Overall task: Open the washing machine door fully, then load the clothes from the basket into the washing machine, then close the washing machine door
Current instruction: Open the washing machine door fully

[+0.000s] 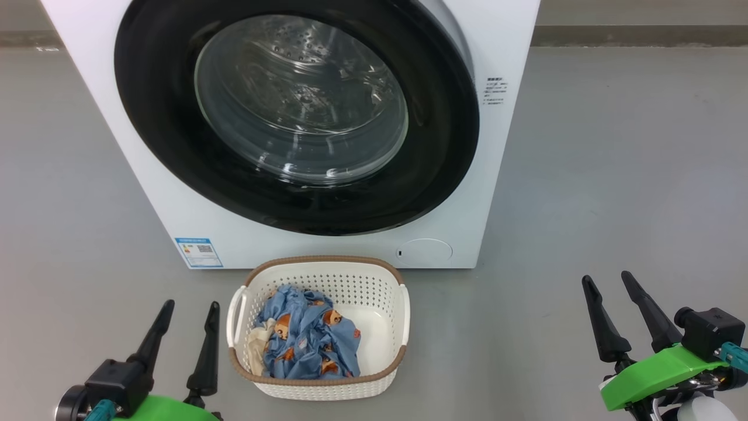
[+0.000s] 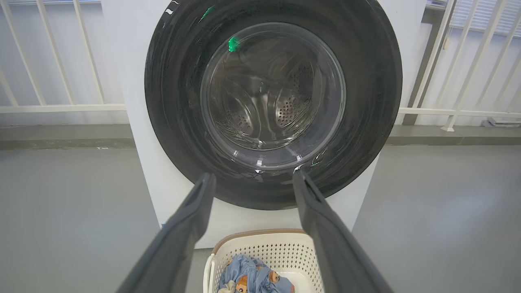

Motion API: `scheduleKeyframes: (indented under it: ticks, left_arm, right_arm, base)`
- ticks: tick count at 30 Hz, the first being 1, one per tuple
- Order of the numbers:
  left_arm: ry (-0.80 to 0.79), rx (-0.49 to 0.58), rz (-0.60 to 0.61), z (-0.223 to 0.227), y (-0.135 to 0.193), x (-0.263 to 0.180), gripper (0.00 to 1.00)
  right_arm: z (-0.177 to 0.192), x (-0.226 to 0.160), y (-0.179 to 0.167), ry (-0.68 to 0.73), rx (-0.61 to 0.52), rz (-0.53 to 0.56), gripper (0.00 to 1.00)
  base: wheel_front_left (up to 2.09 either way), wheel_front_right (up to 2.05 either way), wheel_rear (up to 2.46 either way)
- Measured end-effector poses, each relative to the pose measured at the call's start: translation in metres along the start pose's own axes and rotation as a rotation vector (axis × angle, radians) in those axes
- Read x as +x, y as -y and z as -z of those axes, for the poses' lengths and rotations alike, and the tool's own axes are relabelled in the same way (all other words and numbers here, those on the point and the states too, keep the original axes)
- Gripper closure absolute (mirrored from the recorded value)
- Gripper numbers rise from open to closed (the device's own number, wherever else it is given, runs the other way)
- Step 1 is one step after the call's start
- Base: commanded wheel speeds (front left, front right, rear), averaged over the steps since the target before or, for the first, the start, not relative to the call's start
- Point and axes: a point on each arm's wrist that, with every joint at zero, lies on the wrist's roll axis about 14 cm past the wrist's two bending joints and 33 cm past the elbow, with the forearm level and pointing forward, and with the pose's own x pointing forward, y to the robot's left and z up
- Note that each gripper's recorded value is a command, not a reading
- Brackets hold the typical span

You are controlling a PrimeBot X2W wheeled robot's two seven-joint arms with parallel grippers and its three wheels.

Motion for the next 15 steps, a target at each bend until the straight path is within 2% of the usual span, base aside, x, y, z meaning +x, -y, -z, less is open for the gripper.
scheduleKeyframes:
  ticks: [15]
  left_arm:
    - [-0.002, -0.003, 0.001, 0.0007, 0.0002, 0.0002, 0.0]
  right_arm:
    - [0.0009, 0.0002, -0.0005, -0.003, 0.0, -0.002, 0.0]
  base:
    - [0.05, 0.05, -0.1]
